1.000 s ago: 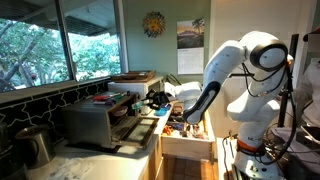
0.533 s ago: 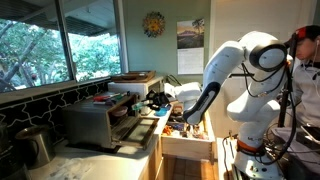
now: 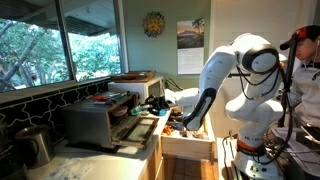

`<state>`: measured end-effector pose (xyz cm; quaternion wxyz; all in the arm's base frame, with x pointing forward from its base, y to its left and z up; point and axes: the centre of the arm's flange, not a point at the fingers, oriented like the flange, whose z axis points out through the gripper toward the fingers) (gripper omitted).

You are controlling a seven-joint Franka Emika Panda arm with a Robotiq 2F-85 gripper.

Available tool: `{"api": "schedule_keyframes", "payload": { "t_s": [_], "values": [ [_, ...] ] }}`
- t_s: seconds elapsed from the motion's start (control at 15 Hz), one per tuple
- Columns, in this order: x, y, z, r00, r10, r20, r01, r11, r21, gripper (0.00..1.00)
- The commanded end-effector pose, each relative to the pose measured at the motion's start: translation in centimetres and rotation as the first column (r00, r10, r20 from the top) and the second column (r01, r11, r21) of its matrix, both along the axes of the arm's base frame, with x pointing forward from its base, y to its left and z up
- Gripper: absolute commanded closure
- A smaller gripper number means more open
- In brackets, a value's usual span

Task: Pick up the packaged cello tape and put it on the tray in the oven

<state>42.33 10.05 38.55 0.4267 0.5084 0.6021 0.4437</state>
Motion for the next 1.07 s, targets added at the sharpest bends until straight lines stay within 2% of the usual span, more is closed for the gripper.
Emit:
{"api": "schedule_keyframes", "payload": {
  "t_s": [0.0, 0.13, 0.33, 0.4, 0.53, 0.6, 1.0],
  "values": [
    [3.1, -0.5, -2.8, 0.998, -0.021, 0.053, 0.023, 0.999, -0.037, 0.93],
    [4.4, -0.5, -3.2, 0.999, -0.018, 0.038, 0.019, 0.999, -0.044, 0.93],
    [6.0, 0.3, -3.2, 1.0, -0.012, 0.011, 0.012, 1.0, -0.014, 0.93],
    [3.4, -0.1, -1.6, 1.0, -0.006, 0.01, 0.006, 1.0, -0.014, 0.73],
    [4.1, 0.2, -1.6, 1.0, -0.01, 0.011, 0.01, 1.0, -0.003, 0.73],
    [4.2, 0.4, -1.7, 1.0, -0.011, 0.012, 0.011, 1.0, -0.003, 0.93],
    [7.6, 1.7, -2.1, 0.998, 0.029, 0.056, -0.028, 1.0, -0.007, 0.93]
  ]
}}
